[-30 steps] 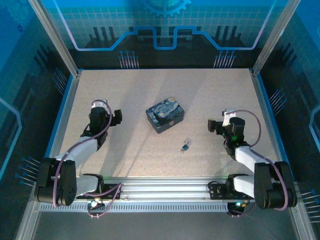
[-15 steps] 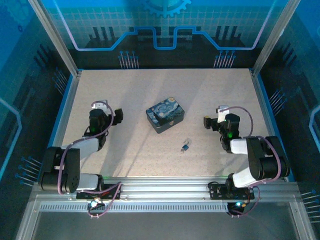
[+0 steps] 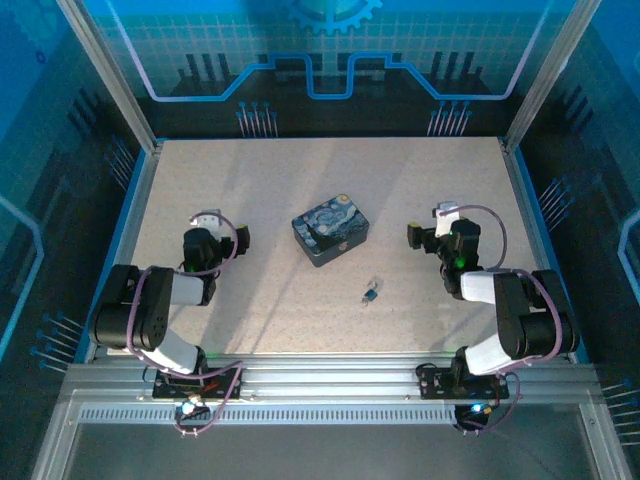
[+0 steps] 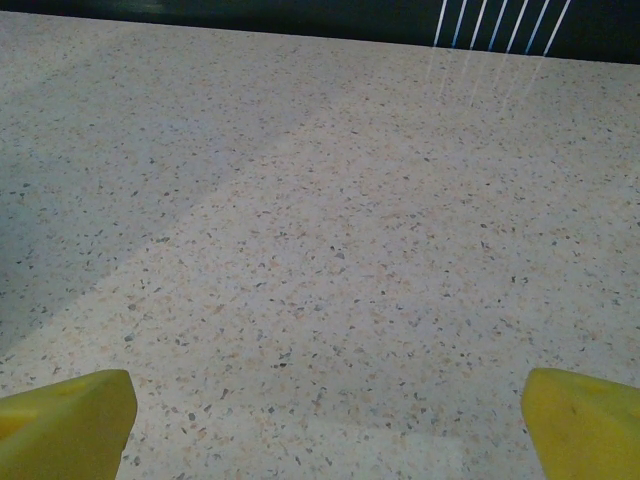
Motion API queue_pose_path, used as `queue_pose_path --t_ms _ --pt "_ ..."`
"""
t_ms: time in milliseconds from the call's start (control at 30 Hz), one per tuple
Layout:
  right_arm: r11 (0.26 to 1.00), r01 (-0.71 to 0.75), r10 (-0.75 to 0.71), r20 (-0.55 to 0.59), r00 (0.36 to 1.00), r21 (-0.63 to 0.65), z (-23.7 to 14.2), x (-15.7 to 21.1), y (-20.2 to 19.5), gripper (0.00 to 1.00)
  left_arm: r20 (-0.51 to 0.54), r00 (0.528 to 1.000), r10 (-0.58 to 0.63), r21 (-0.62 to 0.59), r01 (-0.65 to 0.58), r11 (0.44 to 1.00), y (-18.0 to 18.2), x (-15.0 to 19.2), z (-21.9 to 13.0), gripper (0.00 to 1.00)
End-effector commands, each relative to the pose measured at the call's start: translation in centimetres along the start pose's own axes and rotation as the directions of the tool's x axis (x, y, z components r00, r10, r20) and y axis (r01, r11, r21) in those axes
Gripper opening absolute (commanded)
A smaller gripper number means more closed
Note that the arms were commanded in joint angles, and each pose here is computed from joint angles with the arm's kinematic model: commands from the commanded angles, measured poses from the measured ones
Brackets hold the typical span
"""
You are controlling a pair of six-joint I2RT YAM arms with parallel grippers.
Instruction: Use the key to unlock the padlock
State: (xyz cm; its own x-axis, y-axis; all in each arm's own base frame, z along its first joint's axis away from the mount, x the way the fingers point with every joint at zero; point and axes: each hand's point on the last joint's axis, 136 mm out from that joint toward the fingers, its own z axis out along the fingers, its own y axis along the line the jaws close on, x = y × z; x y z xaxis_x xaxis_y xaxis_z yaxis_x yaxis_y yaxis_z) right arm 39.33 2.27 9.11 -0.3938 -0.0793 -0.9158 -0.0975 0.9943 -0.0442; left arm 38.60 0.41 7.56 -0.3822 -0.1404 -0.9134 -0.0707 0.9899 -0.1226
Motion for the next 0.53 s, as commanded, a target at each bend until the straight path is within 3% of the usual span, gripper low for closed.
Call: queue_pose_path --t_ms 0,500 --pt "1.000 0.024 -0.024 0.011 1.000 -0.007 0.29 -0.51 0.66 1.00 0.074 0.997 0.012 0.007 -0.012 1.000 0.00 -2.18 0.14 0.99" --pt "1.000 0.024 -0.023 0.010 1.000 -0.007 0.29 -0.49 0.60 1.00 0.073 0.997 0.013 0.007 -0.014 1.000 -0.06 -2.21 0.13 0.99"
